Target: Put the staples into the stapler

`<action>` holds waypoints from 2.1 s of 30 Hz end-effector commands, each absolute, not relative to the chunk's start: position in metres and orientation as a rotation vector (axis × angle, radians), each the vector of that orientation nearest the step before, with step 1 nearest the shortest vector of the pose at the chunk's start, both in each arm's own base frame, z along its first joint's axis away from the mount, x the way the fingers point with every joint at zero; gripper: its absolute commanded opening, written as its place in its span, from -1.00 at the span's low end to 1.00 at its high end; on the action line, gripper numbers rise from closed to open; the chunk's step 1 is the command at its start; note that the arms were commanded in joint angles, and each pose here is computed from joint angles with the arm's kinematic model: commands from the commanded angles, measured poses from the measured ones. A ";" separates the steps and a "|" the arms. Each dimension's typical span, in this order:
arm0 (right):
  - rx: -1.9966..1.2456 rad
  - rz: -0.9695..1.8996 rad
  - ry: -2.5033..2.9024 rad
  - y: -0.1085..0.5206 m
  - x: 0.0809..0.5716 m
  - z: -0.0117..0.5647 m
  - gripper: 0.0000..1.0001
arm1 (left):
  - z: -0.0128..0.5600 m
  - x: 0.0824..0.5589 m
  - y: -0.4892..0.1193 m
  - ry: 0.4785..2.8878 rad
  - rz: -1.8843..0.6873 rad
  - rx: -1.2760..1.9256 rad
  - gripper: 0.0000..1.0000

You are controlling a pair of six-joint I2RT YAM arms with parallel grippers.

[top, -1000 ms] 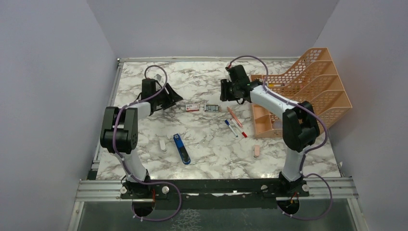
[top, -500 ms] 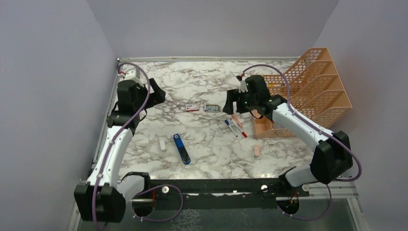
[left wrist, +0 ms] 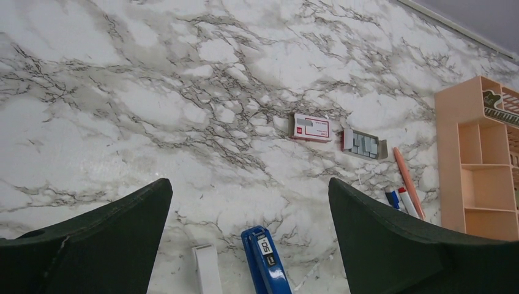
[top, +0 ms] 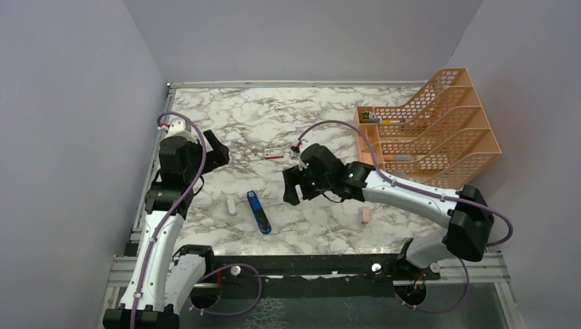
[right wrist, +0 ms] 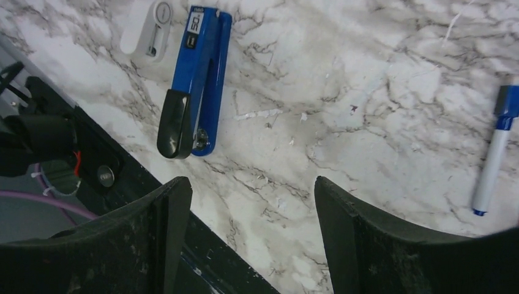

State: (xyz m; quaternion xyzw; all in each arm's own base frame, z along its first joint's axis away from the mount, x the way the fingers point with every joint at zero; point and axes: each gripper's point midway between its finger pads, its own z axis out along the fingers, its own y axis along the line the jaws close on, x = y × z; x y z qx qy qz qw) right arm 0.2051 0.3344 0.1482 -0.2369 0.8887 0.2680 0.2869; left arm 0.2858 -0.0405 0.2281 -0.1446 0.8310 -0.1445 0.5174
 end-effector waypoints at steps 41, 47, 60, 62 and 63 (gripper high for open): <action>-0.406 0.168 2.478 0.363 0.195 0.052 -0.27 | 0.139 0.289 -0.102 2.222 -0.706 -0.446 0.32; -0.420 0.289 2.454 0.376 0.195 0.071 0.22 | 0.109 0.284 -0.126 2.345 -0.763 -0.396 0.24; -0.532 0.417 2.521 0.368 0.165 0.075 0.25 | 0.053 0.240 -0.172 2.528 -0.794 -0.354 -0.17; -0.557 0.431 2.532 0.370 0.162 0.070 0.24 | 0.046 0.232 -0.178 2.537 -0.848 -0.349 -0.20; -0.568 0.443 2.536 0.372 0.161 0.068 0.22 | 0.043 0.229 -0.180 2.537 -0.877 -0.354 -0.20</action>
